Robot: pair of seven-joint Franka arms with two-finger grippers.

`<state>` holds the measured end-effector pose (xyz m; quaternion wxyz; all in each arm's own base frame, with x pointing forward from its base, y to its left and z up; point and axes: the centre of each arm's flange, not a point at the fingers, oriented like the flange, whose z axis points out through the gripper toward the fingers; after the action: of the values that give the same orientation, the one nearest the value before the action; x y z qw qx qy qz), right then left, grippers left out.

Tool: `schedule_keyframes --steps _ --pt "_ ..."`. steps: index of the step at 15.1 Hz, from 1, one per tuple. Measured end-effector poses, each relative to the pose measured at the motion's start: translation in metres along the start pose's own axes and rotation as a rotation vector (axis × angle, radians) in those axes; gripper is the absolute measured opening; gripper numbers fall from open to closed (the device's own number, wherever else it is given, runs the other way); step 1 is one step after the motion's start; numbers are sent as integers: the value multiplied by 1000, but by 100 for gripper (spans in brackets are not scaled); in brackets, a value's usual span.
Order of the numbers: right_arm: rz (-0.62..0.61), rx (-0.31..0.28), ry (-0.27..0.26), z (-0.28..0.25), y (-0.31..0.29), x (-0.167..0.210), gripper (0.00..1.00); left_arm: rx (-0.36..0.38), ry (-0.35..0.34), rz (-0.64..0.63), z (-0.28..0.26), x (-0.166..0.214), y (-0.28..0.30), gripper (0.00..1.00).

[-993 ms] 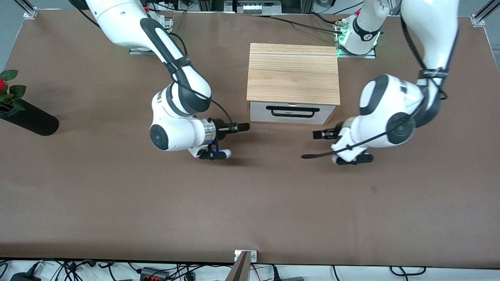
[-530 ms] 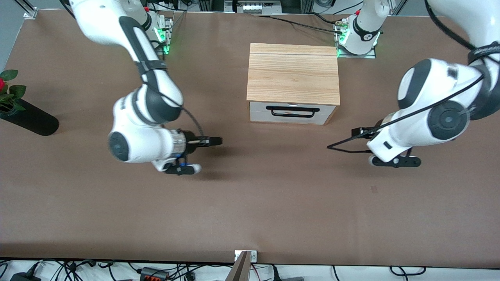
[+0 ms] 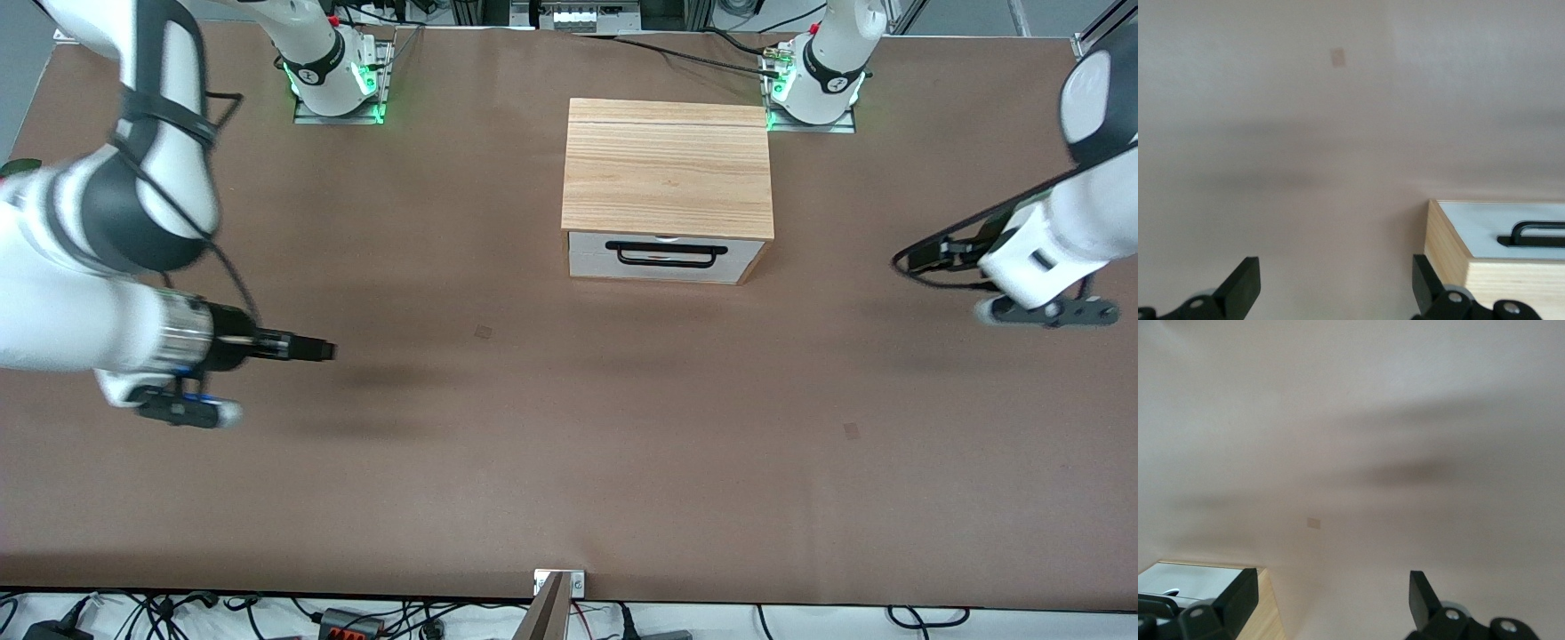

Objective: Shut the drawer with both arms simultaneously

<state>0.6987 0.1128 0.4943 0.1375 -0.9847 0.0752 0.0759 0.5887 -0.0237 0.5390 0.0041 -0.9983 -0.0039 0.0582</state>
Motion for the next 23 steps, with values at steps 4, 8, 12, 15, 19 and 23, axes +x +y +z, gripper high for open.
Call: schedule_keyframes --steps 4,8,12,15,19,23 --pt "83 -28 93 -66 56 -7 100 -1 90 -21 -1 -34 -12 100" --pt "142 -170 90 -116 96 -38 100 -1 118 -20 -9 -42 -10 100" --pt "74 -241 65 -118 88 -58 100 -1 119 -21 -9 -42 -8 100" --pt "-30 -282 66 -114 88 -57 100 -2 115 -25 -7 -42 -11 100" --pt "-59 -277 56 -121 110 -61 100 -2 114 -19 -7 -42 -8 100" --pt "-61 -283 60 -124 127 -71 100 -2 111 -17 -7 -42 -7 100"
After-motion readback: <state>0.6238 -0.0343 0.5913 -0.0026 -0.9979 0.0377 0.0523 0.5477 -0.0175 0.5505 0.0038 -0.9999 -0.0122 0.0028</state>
